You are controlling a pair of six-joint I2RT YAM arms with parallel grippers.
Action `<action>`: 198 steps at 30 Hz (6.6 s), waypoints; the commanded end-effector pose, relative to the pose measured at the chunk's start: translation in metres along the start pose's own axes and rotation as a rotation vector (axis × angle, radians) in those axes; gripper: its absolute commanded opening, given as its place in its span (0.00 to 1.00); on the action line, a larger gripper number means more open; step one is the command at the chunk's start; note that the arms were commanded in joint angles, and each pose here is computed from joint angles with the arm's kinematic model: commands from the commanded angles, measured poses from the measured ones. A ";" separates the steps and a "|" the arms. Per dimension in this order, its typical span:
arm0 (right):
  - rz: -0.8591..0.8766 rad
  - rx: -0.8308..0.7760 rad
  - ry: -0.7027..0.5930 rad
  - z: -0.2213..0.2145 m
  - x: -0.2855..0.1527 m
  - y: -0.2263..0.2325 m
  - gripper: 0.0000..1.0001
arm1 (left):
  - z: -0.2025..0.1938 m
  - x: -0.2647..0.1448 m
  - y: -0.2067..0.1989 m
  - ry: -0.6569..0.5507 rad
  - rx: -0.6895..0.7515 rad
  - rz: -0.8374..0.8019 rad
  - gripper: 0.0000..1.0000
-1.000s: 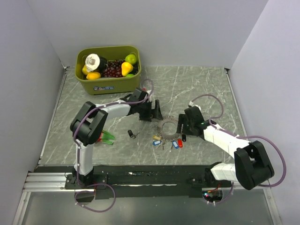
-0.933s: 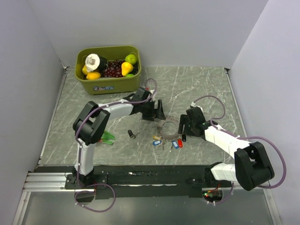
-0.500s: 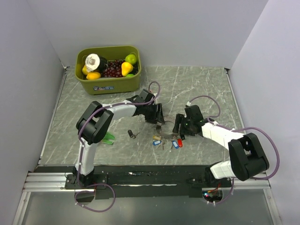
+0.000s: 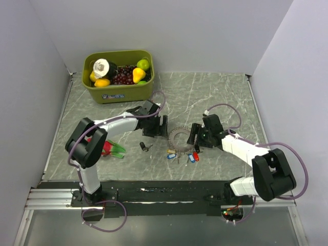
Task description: Put the keys on the keyring
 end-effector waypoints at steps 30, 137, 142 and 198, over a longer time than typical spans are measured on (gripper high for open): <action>0.099 -0.094 -0.173 0.031 -0.034 0.017 0.80 | -0.024 0.027 0.010 0.027 0.083 -0.203 0.01; 0.303 -0.065 0.095 0.012 0.004 0.027 0.68 | -0.037 -0.042 0.046 -0.171 -0.084 -0.152 0.67; 0.320 -0.068 0.144 -0.002 0.010 0.027 0.67 | -0.037 -0.027 0.040 -0.094 -0.075 -0.236 0.67; 0.663 -0.230 -0.276 0.009 -0.069 0.022 0.71 | -0.061 -0.010 -0.027 -0.047 0.476 -0.561 0.58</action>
Point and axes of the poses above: each gripper's point midway between its finger pads, its own x axis out along the fingers, its own y axis along the line the jaws close on, z = x × y, the point moved 10 cm from there along -x, back along the fingers, and after that the axes turned 11 degrees about -x, right-handed, at the moved point
